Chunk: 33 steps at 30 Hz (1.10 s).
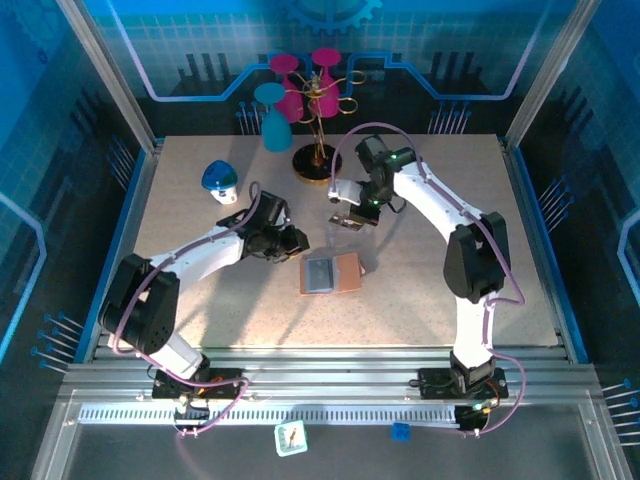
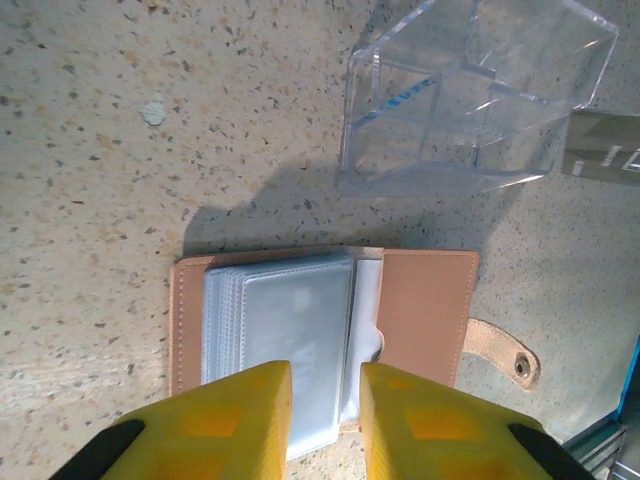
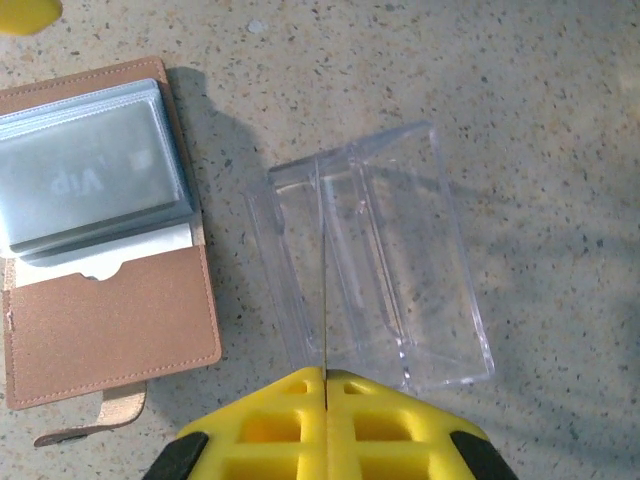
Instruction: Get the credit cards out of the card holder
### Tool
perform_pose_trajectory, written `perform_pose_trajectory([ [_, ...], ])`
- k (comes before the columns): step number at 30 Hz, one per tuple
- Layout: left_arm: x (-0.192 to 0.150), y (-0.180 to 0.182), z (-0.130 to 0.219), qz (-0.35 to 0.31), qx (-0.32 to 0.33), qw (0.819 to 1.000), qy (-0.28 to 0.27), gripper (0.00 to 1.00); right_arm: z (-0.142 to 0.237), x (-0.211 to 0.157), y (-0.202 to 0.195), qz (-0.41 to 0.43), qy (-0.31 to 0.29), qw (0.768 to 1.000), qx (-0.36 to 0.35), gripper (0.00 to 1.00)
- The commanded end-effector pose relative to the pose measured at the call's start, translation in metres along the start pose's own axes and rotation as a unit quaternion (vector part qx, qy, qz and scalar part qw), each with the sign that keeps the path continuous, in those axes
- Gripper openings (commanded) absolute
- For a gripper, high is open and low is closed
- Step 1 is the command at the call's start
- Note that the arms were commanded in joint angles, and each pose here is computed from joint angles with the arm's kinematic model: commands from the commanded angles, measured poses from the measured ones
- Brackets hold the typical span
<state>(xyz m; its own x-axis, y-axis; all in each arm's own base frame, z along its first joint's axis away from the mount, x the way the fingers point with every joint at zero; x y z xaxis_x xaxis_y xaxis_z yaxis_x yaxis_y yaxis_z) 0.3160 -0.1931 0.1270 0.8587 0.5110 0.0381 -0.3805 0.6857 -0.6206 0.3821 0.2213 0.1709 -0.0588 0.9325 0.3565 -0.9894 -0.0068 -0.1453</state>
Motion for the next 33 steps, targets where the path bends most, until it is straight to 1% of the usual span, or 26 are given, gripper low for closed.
perform_pose_trajectory([
  [1, -0.002, 0.004, 0.008, 0.004, -0.007, 1.000, 0.001, 0.25, -0.007, 0.003, 0.005, 0.031, 0.018, 0.999, 0.026, 0.00],
  [5, 0.000, 0.010, 0.011, 0.003, -0.002, 1.000, 0.001, 0.25, -0.013, 0.001, 0.004, 0.047, 0.033, 0.998, 0.032, 0.00],
  [13, 0.001, 0.011, 0.011, 0.007, -0.011, 1.000, 0.004, 0.25, -0.026, -0.010, 0.004, 0.056, 0.059, 0.996, 0.036, 0.00],
  [22, 0.000, 0.014, 0.009, 0.013, -0.011, 1.000, 0.004, 0.25, -0.032, -0.004, 0.016, 0.055, 0.048, 0.995, 0.068, 0.00],
  [29, 0.000, 0.017, 0.007, 0.017, -0.008, 1.000, 0.006, 0.25, -0.041, -0.001, 0.023, 0.038, 0.041, 0.993, 0.104, 0.00],
  [33, -0.002, 0.017, 0.006, 0.019, -0.008, 1.000, 0.012, 0.25, -0.047, -0.002, 0.023, 0.026, 0.045, 0.992, 0.111, 0.00],
])
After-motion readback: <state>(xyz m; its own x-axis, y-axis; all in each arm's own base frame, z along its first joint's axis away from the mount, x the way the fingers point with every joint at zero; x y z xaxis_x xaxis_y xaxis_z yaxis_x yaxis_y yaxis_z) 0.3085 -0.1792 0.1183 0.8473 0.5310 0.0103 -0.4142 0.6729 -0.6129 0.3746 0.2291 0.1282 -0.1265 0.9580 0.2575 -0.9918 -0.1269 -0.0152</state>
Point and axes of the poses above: each hand's point on the last joint's axis, 136 mm out from that joint toward the fingers, its own z axis back along the fingers, its own y axis along the line the jaws close on, x = y × z, the point moved 4 cm from there along z, back along the fingers, and after that the axes turned 12 degrees about z, right-handed, at the moved point
